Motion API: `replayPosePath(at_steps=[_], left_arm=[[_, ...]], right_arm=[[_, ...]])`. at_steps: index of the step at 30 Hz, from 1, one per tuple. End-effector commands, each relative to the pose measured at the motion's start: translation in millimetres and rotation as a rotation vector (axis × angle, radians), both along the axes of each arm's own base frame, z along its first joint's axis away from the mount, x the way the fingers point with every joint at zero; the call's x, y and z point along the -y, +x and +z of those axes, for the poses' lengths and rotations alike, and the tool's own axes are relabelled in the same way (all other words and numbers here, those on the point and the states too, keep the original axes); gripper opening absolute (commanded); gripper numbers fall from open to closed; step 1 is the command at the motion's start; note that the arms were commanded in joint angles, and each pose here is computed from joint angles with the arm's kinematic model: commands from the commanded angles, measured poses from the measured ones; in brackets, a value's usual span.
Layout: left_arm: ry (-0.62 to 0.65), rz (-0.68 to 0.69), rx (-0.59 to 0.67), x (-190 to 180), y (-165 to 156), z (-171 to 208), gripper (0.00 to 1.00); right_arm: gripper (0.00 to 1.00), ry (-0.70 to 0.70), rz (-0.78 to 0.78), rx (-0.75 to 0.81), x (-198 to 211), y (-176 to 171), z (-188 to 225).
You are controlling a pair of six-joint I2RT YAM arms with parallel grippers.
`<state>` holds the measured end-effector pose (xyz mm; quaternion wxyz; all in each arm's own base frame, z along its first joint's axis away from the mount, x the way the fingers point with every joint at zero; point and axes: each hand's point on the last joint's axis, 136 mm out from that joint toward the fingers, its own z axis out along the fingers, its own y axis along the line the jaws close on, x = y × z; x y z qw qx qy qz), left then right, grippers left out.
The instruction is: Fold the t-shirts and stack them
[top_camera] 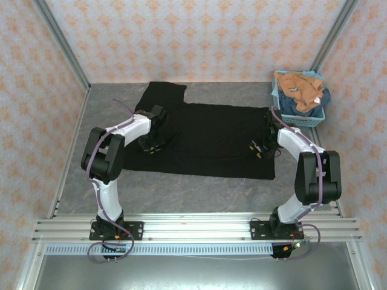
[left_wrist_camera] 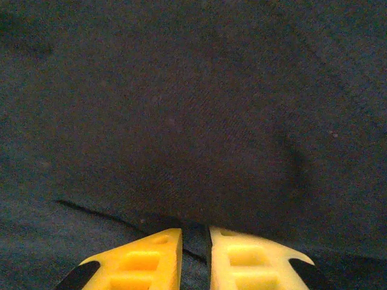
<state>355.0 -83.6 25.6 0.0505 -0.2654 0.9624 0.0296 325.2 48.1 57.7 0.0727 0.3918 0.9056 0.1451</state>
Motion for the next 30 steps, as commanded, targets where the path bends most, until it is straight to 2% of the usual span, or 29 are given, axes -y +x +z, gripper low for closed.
replayPosePath(at_steps=[1, 6, 9, 12, 16, 20, 24, 30], left_arm=[[-0.023, 0.046, 0.060, 2.2, 6.2, 14.3, 0.18], [-0.081, 0.055, 0.143, 8.5, 15.4, 54.4, 0.23], [-0.058, 0.092, 0.248, -7.5, 30.7, 92.4, 0.28], [-0.031, 0.102, 0.270, -27.4, 48.5, 104.1, 0.36], [-0.013, 0.082, 0.223, -46.0, 69.3, 86.6, 0.42], [-0.049, 0.028, 0.172, -44.8, 87.3, 60.3, 0.45], [-0.036, 0.014, 0.106, -46.2, 80.9, 34.8, 0.45], [0.026, 0.006, 0.104, -60.3, 72.0, 15.3, 0.48]], right_arm=[[0.36, -0.013, -0.003, -0.014, 3.5, -4.5, -3.8], [0.35, -0.011, -0.004, -0.011, 3.5, -4.5, -3.5], [0.35, -0.013, -0.006, -0.008, 4.0, -4.7, -3.2], [0.35, -0.005, -0.006, -0.008, 2.6, -4.3, -4.2], [0.36, 0.016, 0.001, 0.021, -1.2, 0.5, 1.1], [0.41, 0.084, 0.034, 0.110, -13.5, 12.5, 14.2], [0.43, 0.142, 0.058, 0.162, -23.8, 19.8, 23.8], [0.44, 0.170, 0.078, 0.177, -29.4, 21.4, 28.2]])
